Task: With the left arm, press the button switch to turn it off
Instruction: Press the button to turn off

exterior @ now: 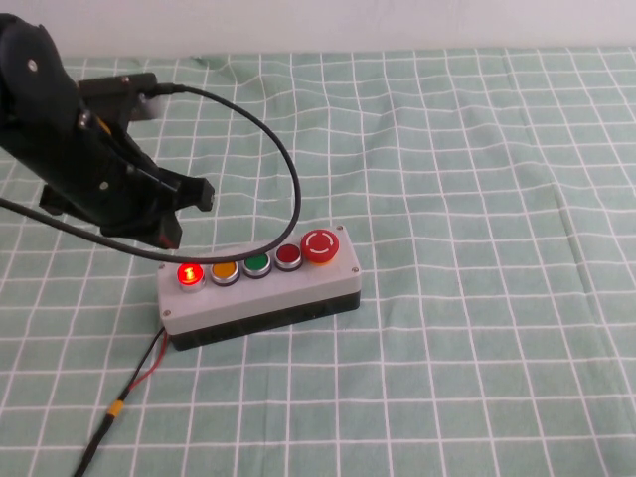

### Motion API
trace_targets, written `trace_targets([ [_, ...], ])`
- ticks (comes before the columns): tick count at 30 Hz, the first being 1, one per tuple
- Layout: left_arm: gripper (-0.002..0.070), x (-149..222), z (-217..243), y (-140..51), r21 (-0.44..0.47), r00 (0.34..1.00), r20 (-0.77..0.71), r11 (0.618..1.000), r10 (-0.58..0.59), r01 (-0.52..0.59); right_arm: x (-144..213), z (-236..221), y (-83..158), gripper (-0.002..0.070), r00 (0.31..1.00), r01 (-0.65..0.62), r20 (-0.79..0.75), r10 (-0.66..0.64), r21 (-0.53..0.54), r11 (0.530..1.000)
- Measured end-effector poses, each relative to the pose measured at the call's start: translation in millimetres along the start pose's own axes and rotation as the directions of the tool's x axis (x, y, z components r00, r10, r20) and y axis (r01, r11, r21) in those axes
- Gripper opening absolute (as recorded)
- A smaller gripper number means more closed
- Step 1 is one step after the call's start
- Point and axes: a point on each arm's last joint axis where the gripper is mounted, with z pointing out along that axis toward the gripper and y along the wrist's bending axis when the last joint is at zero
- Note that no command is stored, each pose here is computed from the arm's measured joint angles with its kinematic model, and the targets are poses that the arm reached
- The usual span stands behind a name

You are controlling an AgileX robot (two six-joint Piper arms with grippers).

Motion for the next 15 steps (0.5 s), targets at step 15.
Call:
trace_targets([
  [15,-0.0003,-7,54,4.4,0.024,0.99,-0.137,0.999,-0.022,0.026,0,0,0,-0.0016,1.0,0.0,0.0,0.0,0.0,1.0],
])
